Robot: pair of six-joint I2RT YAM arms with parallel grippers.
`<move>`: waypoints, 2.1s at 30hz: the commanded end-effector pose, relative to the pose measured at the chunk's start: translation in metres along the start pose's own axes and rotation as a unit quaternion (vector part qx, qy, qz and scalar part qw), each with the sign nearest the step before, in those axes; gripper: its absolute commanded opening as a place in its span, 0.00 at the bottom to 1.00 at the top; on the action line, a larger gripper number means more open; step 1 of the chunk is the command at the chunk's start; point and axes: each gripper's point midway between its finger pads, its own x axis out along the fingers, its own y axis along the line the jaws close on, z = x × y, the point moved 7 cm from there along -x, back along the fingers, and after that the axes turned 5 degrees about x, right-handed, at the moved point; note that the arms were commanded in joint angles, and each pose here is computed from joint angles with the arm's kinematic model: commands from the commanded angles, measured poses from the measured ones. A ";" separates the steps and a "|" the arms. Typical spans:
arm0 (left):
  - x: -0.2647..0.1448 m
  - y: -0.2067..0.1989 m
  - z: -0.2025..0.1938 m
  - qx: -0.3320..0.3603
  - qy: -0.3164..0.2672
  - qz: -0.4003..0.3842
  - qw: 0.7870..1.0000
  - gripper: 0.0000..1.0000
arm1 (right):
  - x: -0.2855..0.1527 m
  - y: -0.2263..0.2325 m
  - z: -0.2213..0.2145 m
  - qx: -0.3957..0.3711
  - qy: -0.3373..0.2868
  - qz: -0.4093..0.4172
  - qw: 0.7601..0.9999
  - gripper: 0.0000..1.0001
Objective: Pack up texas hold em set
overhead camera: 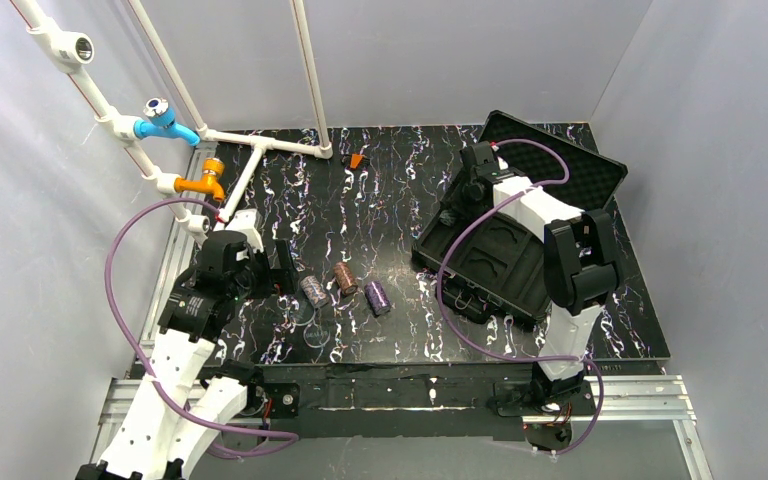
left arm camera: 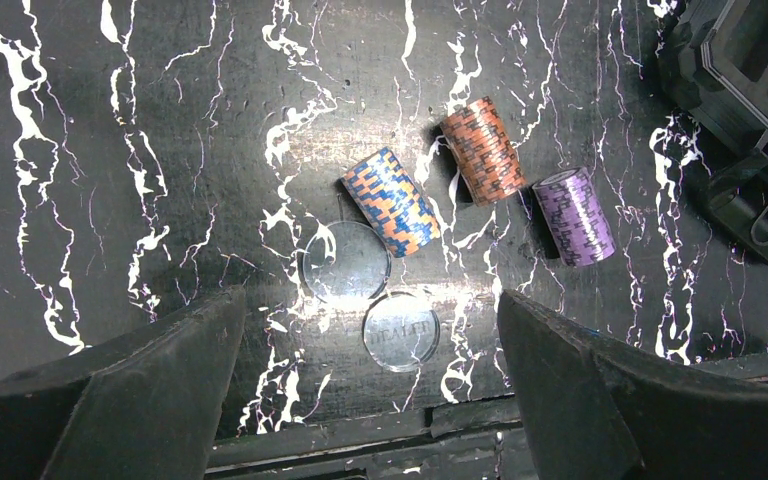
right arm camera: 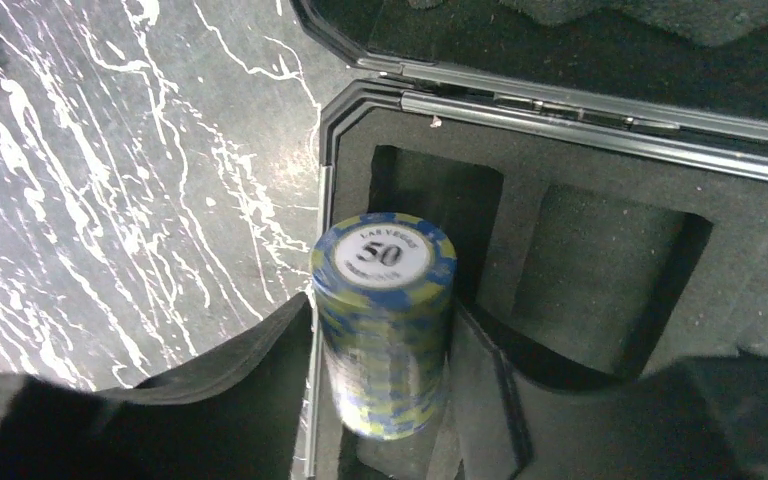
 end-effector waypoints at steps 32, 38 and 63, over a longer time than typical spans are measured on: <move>-0.007 0.002 -0.004 0.005 -0.013 0.003 1.000 0.97 | -0.051 0.026 -0.036 -0.183 0.028 0.051 0.981 0.41; -0.006 0.003 -0.003 0.004 -0.012 0.005 1.000 0.97 | -0.034 0.021 -0.042 -0.198 0.049 0.040 0.978 0.32; -0.003 0.004 -0.004 0.004 -0.002 0.015 1.000 0.97 | 0.003 0.026 -0.008 -0.239 0.003 -0.021 0.971 0.28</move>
